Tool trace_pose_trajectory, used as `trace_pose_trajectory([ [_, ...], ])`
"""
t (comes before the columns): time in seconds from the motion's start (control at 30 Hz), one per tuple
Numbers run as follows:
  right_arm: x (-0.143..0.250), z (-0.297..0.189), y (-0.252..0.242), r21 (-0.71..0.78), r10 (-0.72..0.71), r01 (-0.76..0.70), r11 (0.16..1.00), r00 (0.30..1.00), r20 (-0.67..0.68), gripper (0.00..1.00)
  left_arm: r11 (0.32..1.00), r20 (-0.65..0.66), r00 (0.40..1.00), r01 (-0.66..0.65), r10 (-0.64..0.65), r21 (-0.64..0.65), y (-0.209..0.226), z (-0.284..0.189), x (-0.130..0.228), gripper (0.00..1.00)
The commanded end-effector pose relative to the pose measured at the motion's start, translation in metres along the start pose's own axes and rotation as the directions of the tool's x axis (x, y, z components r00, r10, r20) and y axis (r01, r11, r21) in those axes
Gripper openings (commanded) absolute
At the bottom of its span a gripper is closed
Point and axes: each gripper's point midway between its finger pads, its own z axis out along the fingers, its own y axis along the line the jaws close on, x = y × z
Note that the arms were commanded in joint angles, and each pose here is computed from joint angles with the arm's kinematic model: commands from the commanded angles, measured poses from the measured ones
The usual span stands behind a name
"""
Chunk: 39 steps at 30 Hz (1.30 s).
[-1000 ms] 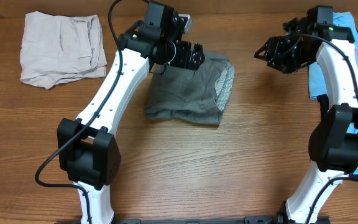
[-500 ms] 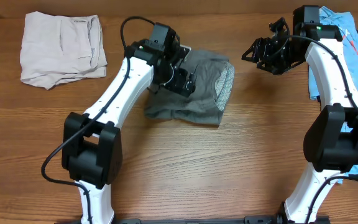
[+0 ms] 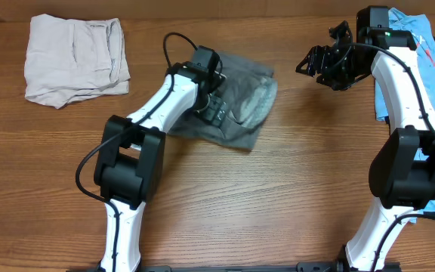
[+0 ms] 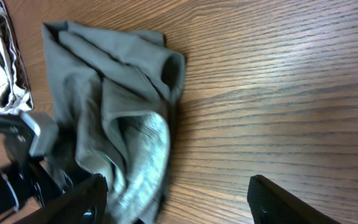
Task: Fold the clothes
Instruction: 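Fold the grey shorts' left end rightward over the middle with the left gripper, then lift the folded grey shorts with the left gripper and carry them left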
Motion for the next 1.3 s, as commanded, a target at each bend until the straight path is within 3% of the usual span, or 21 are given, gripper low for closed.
trace_pose_trajectory([
  [0.0,-0.005,-0.007,-0.001,0.017,-0.014,0.014,1.000,1.000,0.027,0.77,0.952,-0.024,0.995,0.082,-0.093,-0.296,0.099,0.027,0.016,1.00],
  [0.13,-0.006,-0.007,-0.001,0.017,-0.016,0.015,1.000,0.999,0.029,0.78,0.943,0.059,0.995,0.095,-0.081,-0.319,0.126,0.006,-0.013,1.00],
  [0.2,-0.007,-0.007,-0.001,0.016,-0.017,0.017,1.000,0.999,0.032,0.77,0.943,0.095,0.993,0.098,-0.071,-0.317,0.128,-0.029,-0.034,1.00],
  [0.3,-0.009,-0.008,0.000,0.014,-0.022,0.021,1.000,0.999,0.040,0.78,0.978,0.188,0.981,0.086,-0.050,-0.189,0.092,-0.094,-0.074,1.00],
  [0.43,-0.010,-0.008,0.000,0.014,-0.024,0.023,1.000,0.999,0.044,0.81,0.999,0.278,0.959,0.053,-0.053,0.007,0.031,-0.130,-0.105,1.00],
  [0.6,-0.012,-0.011,-0.012,0.054,-0.013,0.010,0.999,0.998,0.056,0.86,0.998,0.153,0.988,-0.035,0.026,0.056,-0.016,-0.095,-0.084,1.00],
  [1.03,-0.020,-0.043,-0.071,0.088,0.117,-0.126,0.988,0.988,0.103,0.95,0.997,-0.036,0.999,-0.030,0.033,0.074,-0.027,-0.022,-0.051,1.00],
  [1.27,-0.021,-0.045,-0.074,0.089,0.120,-0.129,0.988,0.987,0.108,0.95,0.997,-0.011,0.999,-0.034,0.035,0.072,-0.028,-0.011,-0.057,1.00],
])
